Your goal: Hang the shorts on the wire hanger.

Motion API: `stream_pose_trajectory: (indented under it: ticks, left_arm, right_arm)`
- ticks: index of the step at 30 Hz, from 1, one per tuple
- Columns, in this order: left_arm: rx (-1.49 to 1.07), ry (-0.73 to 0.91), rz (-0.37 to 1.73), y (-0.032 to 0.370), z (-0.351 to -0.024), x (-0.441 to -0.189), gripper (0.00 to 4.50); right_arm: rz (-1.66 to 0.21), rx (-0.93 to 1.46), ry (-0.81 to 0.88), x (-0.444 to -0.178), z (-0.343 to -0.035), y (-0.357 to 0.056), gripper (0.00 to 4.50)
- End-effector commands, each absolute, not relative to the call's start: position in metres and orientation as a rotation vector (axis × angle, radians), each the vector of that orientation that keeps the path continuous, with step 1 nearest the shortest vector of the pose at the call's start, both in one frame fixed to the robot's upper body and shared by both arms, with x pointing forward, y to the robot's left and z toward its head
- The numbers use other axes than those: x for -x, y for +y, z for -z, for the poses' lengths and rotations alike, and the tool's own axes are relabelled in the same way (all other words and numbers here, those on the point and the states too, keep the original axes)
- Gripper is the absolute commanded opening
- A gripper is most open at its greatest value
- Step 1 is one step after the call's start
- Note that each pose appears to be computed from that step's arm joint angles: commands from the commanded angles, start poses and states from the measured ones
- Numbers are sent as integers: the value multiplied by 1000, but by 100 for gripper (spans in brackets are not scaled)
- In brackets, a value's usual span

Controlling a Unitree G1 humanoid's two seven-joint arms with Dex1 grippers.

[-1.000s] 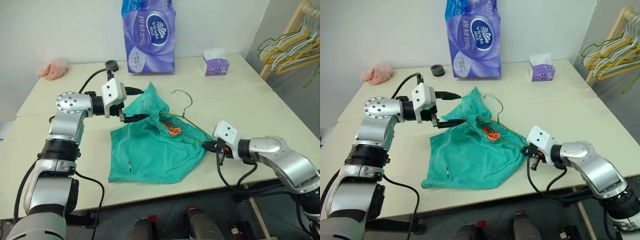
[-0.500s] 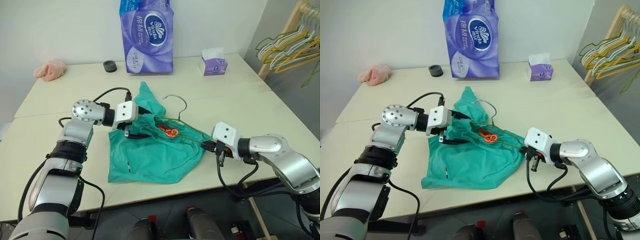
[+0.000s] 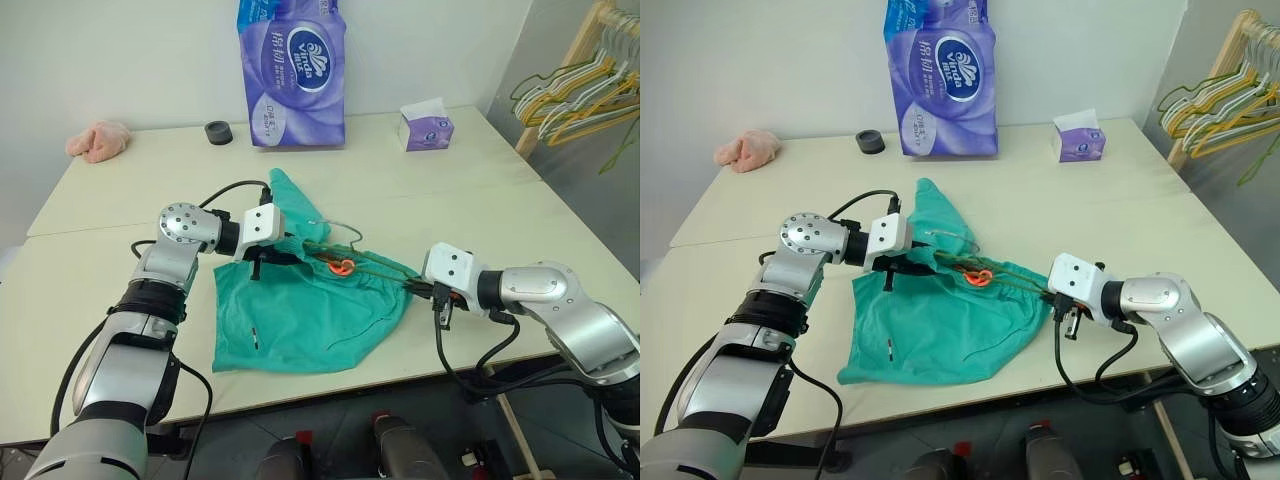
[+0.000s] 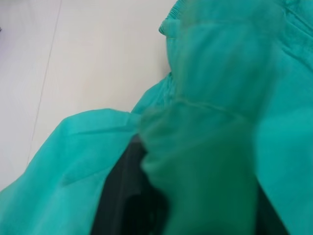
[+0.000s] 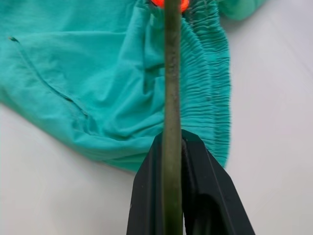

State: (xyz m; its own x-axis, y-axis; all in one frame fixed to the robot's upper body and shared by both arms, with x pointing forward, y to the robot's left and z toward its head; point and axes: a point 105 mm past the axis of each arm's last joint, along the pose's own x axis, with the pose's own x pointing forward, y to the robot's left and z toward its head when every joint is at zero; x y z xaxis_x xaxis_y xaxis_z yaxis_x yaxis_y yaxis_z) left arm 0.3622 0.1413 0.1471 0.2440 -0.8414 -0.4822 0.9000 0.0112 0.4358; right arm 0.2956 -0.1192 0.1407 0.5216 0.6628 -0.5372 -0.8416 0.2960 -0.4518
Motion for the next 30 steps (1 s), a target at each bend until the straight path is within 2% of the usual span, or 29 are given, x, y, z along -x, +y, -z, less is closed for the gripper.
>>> stream_pose_trajectory:
  ticks: [1, 3, 7, 8, 10, 14, 16, 17, 22, 25, 30]
  left_arm:
    - [-773, 27, 1363, 133, -161, -361, 1]
    - [-788, 42, 1363, 136, -157, -360, 1]
    - [-806, 57, 1356, 139, -155, -360, 0]
    - [-808, 59, 1355, 140, -155, -359, 0]
    - [-808, 63, 1353, 141, -154, -359, 0]
    - [-805, 69, 1348, 143, -154, -358, 0]
    - [-800, 71, 1345, 143, -154, -358, 0]
    - [-793, 73, 1341, 144, -154, -358, 0]
    - [-760, 76, 1321, 147, -154, -357, 0]
    - [-750, 76, 1312, 148, -155, -357, 0]
    - [-747, 78, 1309, 148, -157, -357, 0]
  right_arm:
    - [-1141, 800, 170, -282, -155, -96, 0]
    - [-1161, 834, 152, -280, -155, -96, 0]
    - [-1126, 939, 148, -286, -151, -112, 100]
    - [-1121, 960, 158, -287, -149, -118, 144]
    - [-1099, 1009, 169, -291, -147, -130, 206]
    - [-995, 1079, 261, -301, -144, -179, 346]
    - [-969, 1046, 240, -302, -144, -190, 419]
    - [-944, 952, 231, -301, -144, -194, 447]
    - [-860, 454, 170, -288, -138, -182, 447]
    - [-787, 84, 200, -283, -128, -153, 447]
    - [-704, -79, 289, -286, -112, -129, 447]
